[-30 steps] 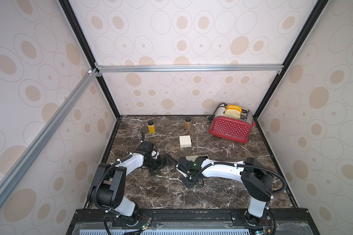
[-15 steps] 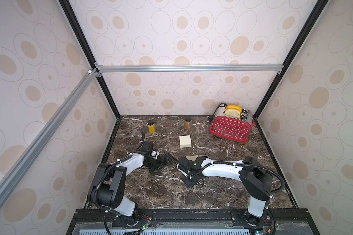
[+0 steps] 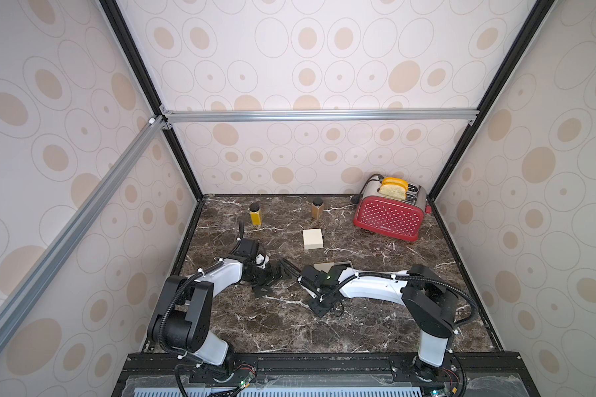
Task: Place the earrings into the drawer-style jewelry box
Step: Pick up the earring from the center of the board.
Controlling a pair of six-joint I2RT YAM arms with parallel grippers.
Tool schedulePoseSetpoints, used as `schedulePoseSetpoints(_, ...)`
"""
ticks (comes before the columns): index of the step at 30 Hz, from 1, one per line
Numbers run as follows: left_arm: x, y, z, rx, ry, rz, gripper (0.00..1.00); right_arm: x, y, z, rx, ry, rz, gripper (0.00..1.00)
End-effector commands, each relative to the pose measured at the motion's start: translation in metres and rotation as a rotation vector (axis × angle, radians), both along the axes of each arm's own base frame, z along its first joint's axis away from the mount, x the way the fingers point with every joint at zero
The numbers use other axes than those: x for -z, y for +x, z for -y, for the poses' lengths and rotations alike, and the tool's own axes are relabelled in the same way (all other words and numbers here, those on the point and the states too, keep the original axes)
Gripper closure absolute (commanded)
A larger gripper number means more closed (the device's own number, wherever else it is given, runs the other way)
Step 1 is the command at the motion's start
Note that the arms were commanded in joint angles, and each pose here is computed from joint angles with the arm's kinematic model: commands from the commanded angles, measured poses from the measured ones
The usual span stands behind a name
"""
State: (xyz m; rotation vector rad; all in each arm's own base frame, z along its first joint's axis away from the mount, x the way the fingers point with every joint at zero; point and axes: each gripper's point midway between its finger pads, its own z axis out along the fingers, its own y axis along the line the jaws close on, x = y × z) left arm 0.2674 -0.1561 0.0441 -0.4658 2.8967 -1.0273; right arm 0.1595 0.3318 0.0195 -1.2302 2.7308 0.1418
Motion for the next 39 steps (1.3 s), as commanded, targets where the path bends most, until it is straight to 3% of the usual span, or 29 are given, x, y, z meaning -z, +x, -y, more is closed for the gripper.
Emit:
schedulePoseSetpoints(1,0.010,-0.006,-0.006,-0.016,0.029,-0.038,0.01,-0.001,-0.002,0.004,0.012,0.008,-0.011,0.93)
schedulePoseSetpoints(7,0.004,0.002,0.002,-0.023,-0.024,-0.020,0.01,-0.023,0.010,-0.014,-0.016,0.178,0.043,1.00)
schedulePoseSetpoints(19,-0.033,0.015,0.069,0.053,-0.299,0.074,0.06,-0.075,0.024,-0.026,-0.162,0.546,0.304,1.00)
schedulePoseSetpoints(22,-0.036,0.013,0.075,0.065,-0.331,0.076,0.12,-0.075,0.031,-0.019,-0.177,0.550,0.390,1.00)
schedulePoseSetpoints(32,-0.057,0.005,0.088,0.137,-0.399,0.110,0.50,-0.081,0.026,-0.024,-0.365,0.666,0.574,1.00)
schedulePoseSetpoints(39,-0.065,-0.007,0.090,0.176,-0.407,0.119,0.54,-0.085,0.017,-0.026,-0.483,0.725,0.659,1.00)
